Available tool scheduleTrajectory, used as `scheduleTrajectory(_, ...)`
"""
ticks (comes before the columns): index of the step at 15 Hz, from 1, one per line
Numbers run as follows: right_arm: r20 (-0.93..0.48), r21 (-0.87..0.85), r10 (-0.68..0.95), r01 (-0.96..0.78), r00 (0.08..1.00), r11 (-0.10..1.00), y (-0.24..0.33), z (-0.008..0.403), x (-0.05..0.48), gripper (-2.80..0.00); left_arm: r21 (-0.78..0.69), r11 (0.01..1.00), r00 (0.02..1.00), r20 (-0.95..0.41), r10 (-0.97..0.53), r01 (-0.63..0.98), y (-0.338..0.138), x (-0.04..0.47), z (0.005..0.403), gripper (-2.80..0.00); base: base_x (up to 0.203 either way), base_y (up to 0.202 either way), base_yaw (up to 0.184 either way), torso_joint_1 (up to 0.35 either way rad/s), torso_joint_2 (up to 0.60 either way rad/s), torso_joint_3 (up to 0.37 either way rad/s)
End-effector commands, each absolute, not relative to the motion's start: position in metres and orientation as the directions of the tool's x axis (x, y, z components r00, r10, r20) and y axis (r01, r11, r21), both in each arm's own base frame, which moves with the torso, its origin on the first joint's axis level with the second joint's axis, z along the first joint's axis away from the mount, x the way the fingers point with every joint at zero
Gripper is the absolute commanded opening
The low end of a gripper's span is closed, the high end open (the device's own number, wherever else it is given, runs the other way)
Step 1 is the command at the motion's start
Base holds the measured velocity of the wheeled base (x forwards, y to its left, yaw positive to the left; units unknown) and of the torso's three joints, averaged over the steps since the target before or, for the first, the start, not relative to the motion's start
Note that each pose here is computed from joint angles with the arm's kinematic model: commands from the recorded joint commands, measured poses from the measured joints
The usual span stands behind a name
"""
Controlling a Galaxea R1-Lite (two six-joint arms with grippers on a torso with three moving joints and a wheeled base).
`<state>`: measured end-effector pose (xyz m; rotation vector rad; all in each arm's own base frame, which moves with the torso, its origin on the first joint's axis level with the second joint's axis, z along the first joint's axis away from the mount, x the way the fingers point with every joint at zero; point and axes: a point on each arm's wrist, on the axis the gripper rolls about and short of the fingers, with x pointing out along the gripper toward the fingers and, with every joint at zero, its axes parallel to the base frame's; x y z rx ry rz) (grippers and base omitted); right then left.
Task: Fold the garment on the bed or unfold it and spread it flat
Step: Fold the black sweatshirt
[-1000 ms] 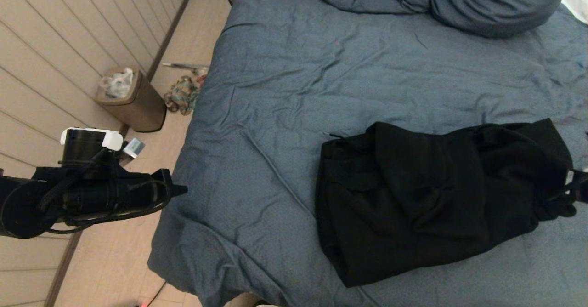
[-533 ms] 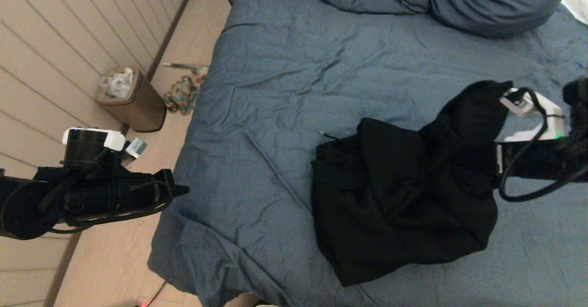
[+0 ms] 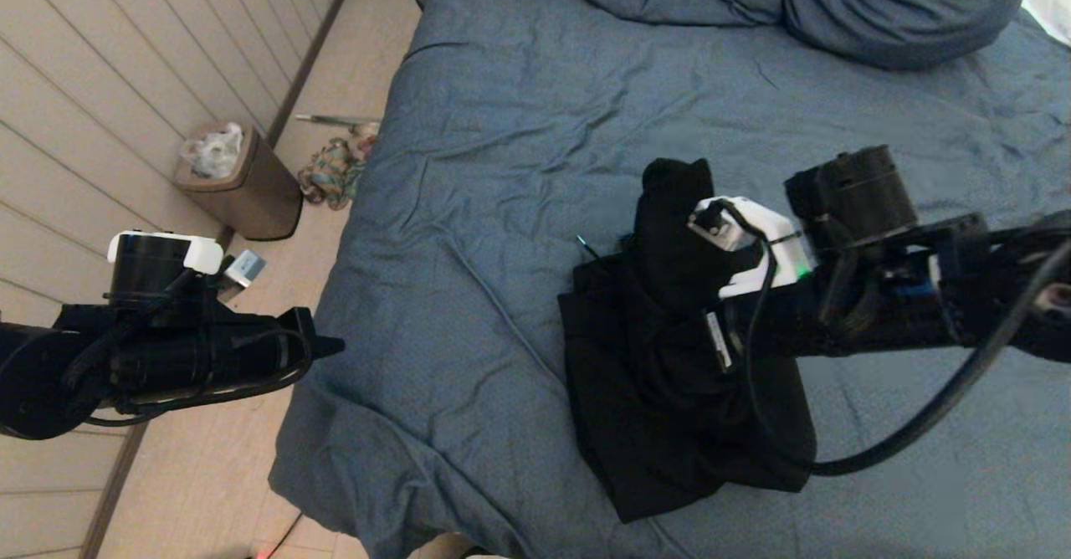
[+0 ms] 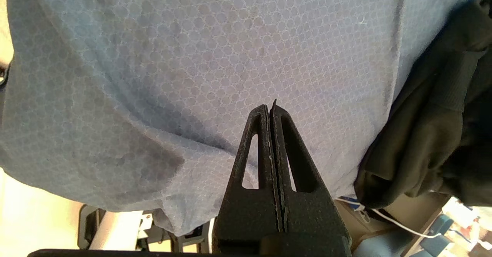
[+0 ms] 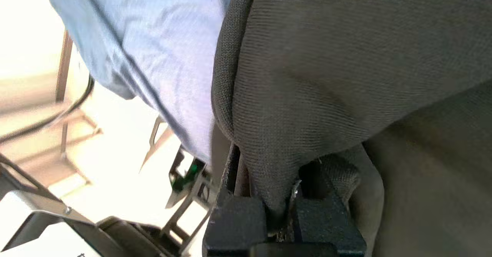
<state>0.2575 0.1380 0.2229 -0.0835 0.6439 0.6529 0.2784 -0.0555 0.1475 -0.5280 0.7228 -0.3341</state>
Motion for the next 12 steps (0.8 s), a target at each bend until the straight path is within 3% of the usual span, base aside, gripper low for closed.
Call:
scheduleTrajectory(1,-0.642,0.134,0.535,-0.606,0.55,0.784,0.157,0.199,0.272,-2.8,-0.566,0.817,0.703,-0.535,-0.468,0.114,-0.057,0.275,0.148,-2.8,0.0,0.0,0.0,0.0,0.0,0.0)
scheduleTrajectory(5,-0.676,0.105,0.504,-0.607,0.538,0.788,0.178,0.184,0.282,-2.8,-0.567,0.813,0.701,-0.527,-0.48,0.13,-0.06,0.272,0.149,-2.8,0.0,0.0,0.0,0.0,0.0,0.0)
scheduleTrajectory(6,-0.676,0.103,0.508,-0.615,0.533,0.782,0.182,0.184,0.28,0.0,-0.567,0.813,0.701,-0.527,-0.48,0.13,-0.06,0.272,0.149,-2.8,0.0,0.0,0.0,0.0,0.0,0.0)
scheduleTrajectory(12,-0.634,0.094,0.532,-0.627,0.561,0.773,0.175,0.202,0.269,0.0,-0.568,0.813,0.699,-0.528,-0.482,0.132,-0.06,0.272,0.149,-2.8,0.0,0.0,0.0,0.0,0.0,0.0)
